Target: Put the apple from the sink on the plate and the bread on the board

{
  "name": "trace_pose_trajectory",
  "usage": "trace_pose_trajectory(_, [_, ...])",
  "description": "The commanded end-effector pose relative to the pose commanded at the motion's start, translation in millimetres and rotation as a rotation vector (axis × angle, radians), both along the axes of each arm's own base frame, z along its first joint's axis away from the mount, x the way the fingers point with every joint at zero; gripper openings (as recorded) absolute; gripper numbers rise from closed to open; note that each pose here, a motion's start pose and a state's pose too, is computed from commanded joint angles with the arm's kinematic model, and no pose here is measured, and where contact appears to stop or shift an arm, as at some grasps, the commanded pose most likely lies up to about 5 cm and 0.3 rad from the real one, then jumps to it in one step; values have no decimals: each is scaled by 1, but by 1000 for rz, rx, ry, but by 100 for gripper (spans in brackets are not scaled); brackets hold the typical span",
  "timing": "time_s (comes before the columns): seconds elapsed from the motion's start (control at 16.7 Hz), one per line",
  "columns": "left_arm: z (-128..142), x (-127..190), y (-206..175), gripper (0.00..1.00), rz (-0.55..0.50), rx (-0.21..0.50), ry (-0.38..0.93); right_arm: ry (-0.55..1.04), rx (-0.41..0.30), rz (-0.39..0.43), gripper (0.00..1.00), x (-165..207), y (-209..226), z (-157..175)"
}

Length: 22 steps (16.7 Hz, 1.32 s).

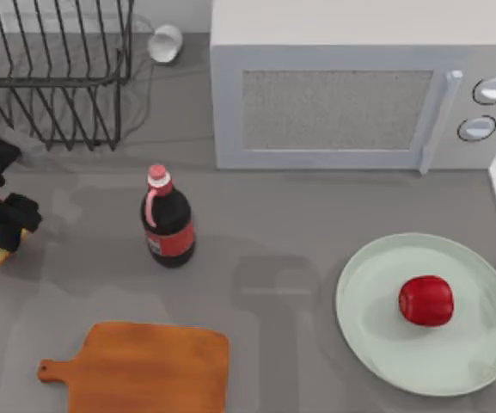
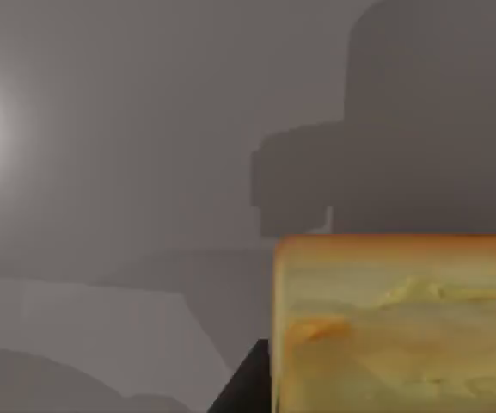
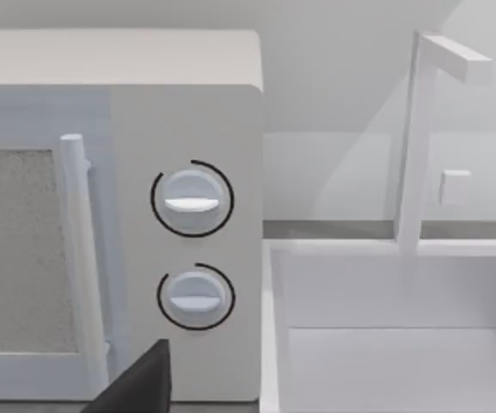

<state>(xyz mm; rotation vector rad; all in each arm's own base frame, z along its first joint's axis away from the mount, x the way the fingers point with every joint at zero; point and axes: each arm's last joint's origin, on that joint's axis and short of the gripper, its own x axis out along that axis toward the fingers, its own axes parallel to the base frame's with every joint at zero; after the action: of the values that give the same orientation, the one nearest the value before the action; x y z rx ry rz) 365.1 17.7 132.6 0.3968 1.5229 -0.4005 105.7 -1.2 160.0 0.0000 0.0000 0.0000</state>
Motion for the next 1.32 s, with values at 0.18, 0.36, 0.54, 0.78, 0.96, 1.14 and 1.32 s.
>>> trace_pose_trajectory(0.18, [33,1,-1,0,-4,-1,11,0,0,0,100,0,0,0])
trace_pose_trajectory(0.36, [67,-2,-1,0,-4,-1,12,0,0,0,100,0,0,0])
trace_pose_trajectory(0.54, [81,-4,-1,0,-2,0,1,0,0,0,100,0,0,0])
trace_pose_trajectory(0.78, [79,-4,-1,0,-1,0,4,0,0,0,100,0,0,0])
trace_pose_trajectory(0.96, [78,-8,-15,0,23,0,7,0,0,0,100,0,0,0])
trace_pose_trajectory(1.14, [75,-21,-48,0,81,2,14,0,0,0,100,0,0,0])
trace_pose_trajectory(1.32, [70,-47,-88,0,178,7,25,0,0,0,100,0,0,0])
